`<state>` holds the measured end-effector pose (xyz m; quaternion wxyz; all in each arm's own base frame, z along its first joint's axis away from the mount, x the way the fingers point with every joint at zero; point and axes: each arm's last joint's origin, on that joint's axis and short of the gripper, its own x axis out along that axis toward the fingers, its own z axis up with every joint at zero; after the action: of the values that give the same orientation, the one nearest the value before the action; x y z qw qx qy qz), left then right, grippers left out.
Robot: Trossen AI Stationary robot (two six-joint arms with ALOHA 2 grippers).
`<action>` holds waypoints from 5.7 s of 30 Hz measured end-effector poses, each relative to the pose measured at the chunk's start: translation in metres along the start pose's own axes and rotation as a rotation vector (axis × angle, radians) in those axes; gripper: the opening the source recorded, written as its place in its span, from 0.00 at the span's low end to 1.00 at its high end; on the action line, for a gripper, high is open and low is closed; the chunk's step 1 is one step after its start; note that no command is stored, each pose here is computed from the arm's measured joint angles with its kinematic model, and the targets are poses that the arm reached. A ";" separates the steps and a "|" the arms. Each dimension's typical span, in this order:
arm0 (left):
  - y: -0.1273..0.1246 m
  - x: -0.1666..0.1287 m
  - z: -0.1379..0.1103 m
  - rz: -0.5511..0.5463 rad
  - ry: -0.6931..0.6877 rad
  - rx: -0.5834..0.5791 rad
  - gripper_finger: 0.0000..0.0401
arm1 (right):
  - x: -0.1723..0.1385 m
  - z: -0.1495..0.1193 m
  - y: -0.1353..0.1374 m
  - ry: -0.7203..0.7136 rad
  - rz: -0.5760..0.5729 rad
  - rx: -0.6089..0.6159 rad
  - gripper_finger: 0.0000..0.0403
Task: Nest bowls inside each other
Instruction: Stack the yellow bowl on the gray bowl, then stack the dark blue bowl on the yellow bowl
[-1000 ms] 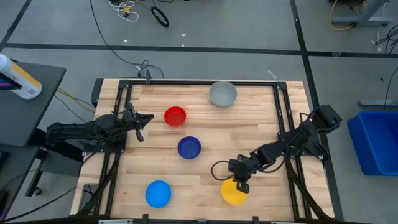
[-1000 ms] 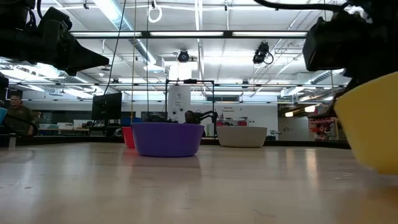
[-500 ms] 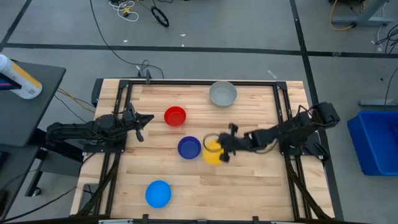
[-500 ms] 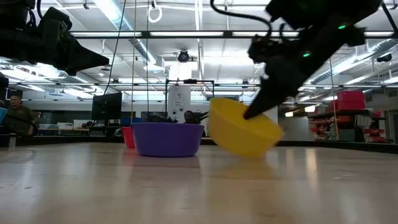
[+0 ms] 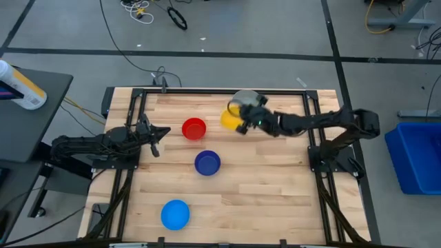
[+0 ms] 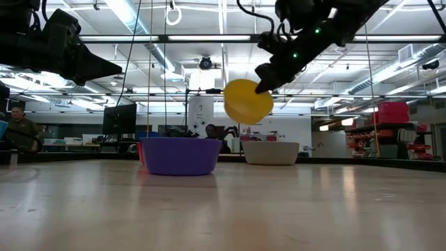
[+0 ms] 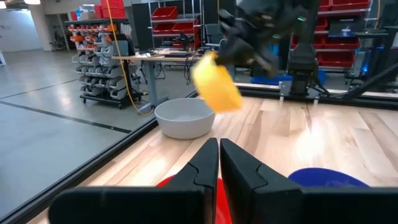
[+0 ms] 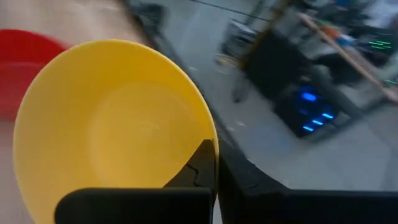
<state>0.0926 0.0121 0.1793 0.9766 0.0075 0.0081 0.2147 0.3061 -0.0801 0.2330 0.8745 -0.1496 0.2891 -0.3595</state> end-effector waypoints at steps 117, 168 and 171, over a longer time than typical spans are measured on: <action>0.001 0.000 -0.001 0.045 0.008 -0.019 0.05 | 0.059 -0.002 0.140 0.363 0.958 0.246 0.24; 0.001 0.000 -0.001 0.045 0.007 -0.020 0.05 | 0.094 -0.031 -0.122 0.537 0.217 0.309 0.00; 0.001 0.000 -0.001 0.045 0.007 -0.025 0.05 | 0.100 -0.036 -0.117 0.557 0.241 0.312 0.00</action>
<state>0.0920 0.0133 0.1784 0.9715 -0.0054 0.0089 0.2367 0.2776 -0.2352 0.2200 0.8106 0.1250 0.4739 -0.3206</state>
